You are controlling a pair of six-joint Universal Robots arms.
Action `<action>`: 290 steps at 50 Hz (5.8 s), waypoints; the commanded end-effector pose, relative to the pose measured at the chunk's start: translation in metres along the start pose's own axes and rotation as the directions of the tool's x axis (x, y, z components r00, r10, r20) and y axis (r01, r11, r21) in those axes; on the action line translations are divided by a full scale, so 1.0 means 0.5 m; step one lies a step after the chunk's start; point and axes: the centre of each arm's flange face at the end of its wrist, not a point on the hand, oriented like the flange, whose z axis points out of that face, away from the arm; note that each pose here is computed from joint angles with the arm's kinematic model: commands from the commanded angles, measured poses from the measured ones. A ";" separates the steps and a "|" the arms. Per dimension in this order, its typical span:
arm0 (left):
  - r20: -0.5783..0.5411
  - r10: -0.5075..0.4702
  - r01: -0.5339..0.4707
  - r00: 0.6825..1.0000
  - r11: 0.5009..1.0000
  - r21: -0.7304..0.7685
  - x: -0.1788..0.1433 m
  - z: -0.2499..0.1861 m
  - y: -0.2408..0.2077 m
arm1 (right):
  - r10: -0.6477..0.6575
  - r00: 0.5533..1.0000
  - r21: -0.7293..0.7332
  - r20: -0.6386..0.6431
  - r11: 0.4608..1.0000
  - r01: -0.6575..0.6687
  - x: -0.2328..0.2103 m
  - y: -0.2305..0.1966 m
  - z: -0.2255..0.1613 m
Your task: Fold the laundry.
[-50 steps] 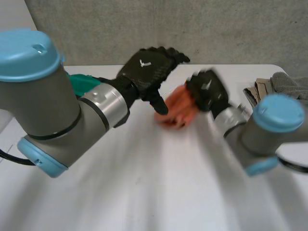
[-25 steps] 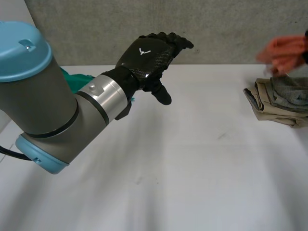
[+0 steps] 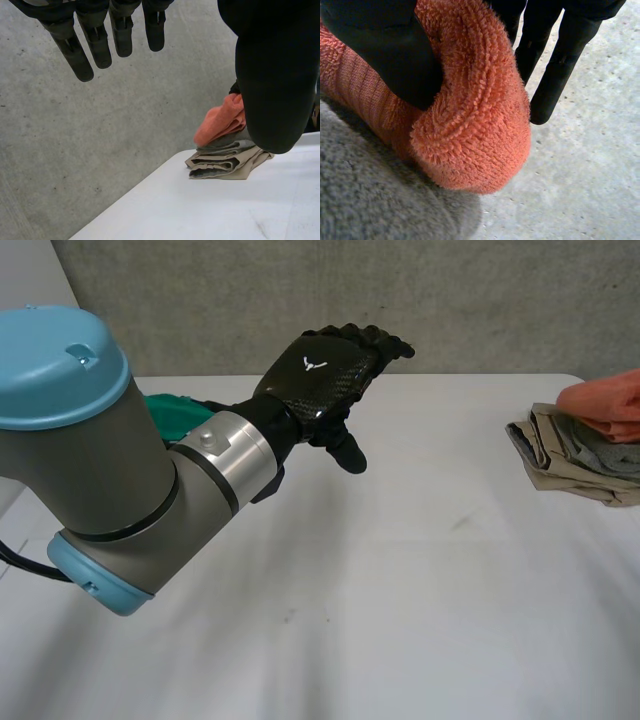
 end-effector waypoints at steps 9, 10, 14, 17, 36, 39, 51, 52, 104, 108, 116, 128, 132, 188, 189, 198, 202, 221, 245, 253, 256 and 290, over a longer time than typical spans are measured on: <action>-0.021 -0.008 0.008 1.000 1.000 0.000 0.018 -0.004 -0.001 | -0.040 0.995 -0.301 -0.089 0.954 0.012 0.082 -0.008 -0.092; -0.023 -0.006 0.006 1.000 1.000 0.004 0.020 -0.005 -0.005 | -0.062 0.993 -0.309 -0.102 0.951 0.028 0.095 -0.024 -0.093; -0.028 -0.006 0.006 1.000 1.000 0.012 0.024 -0.006 -0.011 | -0.205 0.961 -0.385 -0.186 0.915 0.121 0.145 -0.085 -0.097; -0.032 0.000 0.001 1.000 0.999 0.032 0.027 -0.010 -0.027 | -0.343 0.906 -0.439 -0.249 0.873 0.210 0.178 -0.119 -0.090; 0.200 0.042 -0.080 0.979 0.980 0.185 -0.069 -0.036 -0.138 | -0.234 0.934 0.161 0.270 0.967 0.196 -0.278 -0.384 -0.078; 0.378 0.088 -0.148 0.922 0.980 0.133 -0.199 -0.043 -0.122 | -0.201 0.903 0.150 0.379 0.977 0.155 -0.345 -0.376 -0.122; 0.485 0.431 -0.335 0.761 0.901 -0.274 -0.512 -0.008 0.157 | -0.163 0.825 -0.031 0.541 0.976 0.214 -0.471 -0.319 -0.251; 0.479 0.455 -0.353 0.751 0.889 -0.291 -0.547 -0.005 0.194 | -0.163 0.824 -0.046 0.543 0.974 0.222 -0.472 -0.317 -0.255; 0.434 0.555 -0.347 0.710 0.811 -0.470 -0.553 -0.065 0.327 | -0.095 0.808 -0.167 0.582 0.958 0.233 -0.481 -0.272 -0.283; 0.430 0.562 -0.360 0.706 0.808 -0.465 -0.533 -0.071 0.294 | -0.096 0.809 -0.167 0.579 0.958 0.233 -0.480 -0.273 -0.282; 0.483 0.574 -0.425 0.661 0.817 -0.389 -0.562 -0.042 0.224 | -0.096 0.808 -0.165 0.581 0.959 0.232 -0.481 -0.272 -0.282; 0.499 0.450 -0.384 0.741 0.893 -0.235 -0.633 0.026 0.269 | -0.097 0.808 -0.164 0.581 0.959 0.232 -0.480 -0.272 -0.281; 0.484 0.435 -0.346 0.759 0.900 -0.267 -0.645 0.032 0.325 | -0.095 0.809 -0.167 0.581 0.958 0.232 -0.480 -0.269 -0.281; 0.099 0.030 -0.009 0.995 0.978 -0.209 0.034 0.000 0.254 | 0.189 0.915 -0.341 0.355 0.938 -0.061 -0.466 -0.370 -0.171; 0.143 0.045 -0.017 0.989 0.981 -0.192 0.010 -0.004 0.225 | 0.186 0.913 -0.356 0.364 0.933 -0.048 -0.466 -0.371 -0.176; 0.344 0.082 -0.036 0.935 0.990 -0.136 -0.118 -0.062 0.135 | 0.175 0.869 -0.453 0.462 0.889 0.061 -0.486 -0.388 -0.234; 0.379 0.118 -0.048 0.918 0.981 -0.188 -0.158 -0.079 0.159 | 0.204 0.807 -0.475 0.554 0.874 0.105 -0.527 -0.421 -0.287; 0.430 0.192 -0.067 0.882 0.955 -0.289 -0.239 -0.158 0.188 | 0.077 0.545 -0.177 0.835 0.975 0.134 -0.814 -0.436 -0.336; 0.285 0.134 -0.058 0.949 0.963 -0.261 -0.154 -0.138 0.197 | 0.127 0.704 -0.439 0.699 0.853 0.282 -0.649 -0.402 -0.387; 0.266 0.133 -0.062 0.955 0.964 -0.259 -0.138 -0.136 0.200 | 0.148 0.716 -0.488 0.683 0.821 0.296 -0.638 -0.366 -0.410; 0.266 0.133 -0.062 0.955 0.964 -0.259 -0.138 -0.136 0.202 | 0.143 0.726 -0.491 0.673 0.820 0.293 -0.634 -0.355 -0.407; 0.157 0.345 -0.267 0.925 0.887 -0.378 -0.204 0.023 0.359 | -0.006 0.848 -0.311 0.531 0.929 0.201 -0.473 -0.427 -0.315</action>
